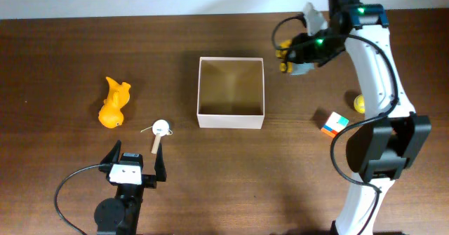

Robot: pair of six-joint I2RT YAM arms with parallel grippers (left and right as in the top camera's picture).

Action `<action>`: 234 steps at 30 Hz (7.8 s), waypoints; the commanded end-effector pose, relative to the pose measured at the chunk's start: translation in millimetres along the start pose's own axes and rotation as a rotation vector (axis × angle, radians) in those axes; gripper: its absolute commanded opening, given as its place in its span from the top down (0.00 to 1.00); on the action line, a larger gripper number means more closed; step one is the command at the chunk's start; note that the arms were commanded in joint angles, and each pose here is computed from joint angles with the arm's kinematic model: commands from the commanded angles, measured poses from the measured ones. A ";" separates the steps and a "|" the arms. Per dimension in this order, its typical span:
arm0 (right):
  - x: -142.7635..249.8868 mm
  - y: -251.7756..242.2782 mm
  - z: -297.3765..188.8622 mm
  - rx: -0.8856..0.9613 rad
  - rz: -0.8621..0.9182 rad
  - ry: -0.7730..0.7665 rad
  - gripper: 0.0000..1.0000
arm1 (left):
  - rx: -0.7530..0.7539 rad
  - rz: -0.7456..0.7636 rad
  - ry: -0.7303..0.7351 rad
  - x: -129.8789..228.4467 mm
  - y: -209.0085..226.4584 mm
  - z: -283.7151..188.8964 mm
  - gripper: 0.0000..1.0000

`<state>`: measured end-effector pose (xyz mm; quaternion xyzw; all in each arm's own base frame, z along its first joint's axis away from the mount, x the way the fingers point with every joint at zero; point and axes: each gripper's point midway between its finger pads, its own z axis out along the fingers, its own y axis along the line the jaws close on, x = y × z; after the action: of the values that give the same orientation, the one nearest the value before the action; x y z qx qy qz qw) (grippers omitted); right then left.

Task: Pack container
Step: 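Lift the truck with the right gripper and carry it over the box, then lower the truck into the box and open the right gripper, then raise the right gripper out of the box toward the Rubik's cube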

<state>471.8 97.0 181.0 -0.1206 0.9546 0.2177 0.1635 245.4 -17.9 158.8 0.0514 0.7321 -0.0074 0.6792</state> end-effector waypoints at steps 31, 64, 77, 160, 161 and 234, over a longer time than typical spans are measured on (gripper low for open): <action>9.3 179.1 117.0 0.356 0.070 -0.089 0.53 | 0.007 0.015 -0.002 1.6 -1.0 0.0 0.01; 13.7 149.6 149.5 0.394 0.204 -0.086 0.54 | 0.006 0.015 -0.002 1.6 -0.9 0.0 0.01; 20.4 152.1 178.7 0.343 0.210 -0.042 0.54 | 0.006 0.015 -0.002 1.6 -0.9 0.0 0.01; 12.9 171.5 171.1 0.364 -0.180 -0.030 0.96 | 0.006 0.015 -0.002 1.6 -0.9 0.0 0.01; 10.7 172.8 166.0 0.367 -0.184 -0.035 0.96 | 0.006 0.015 -0.002 1.6 -0.9 0.0 0.01; -20.9 125.1 141.0 0.296 -0.014 -0.070 0.72 | 0.007 0.015 -0.002 1.6 -1.0 0.0 0.01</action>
<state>480.4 266.9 79.9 -0.0798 0.9781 0.0630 0.1814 245.4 -17.9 158.8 0.0514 0.7321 -0.0074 0.6792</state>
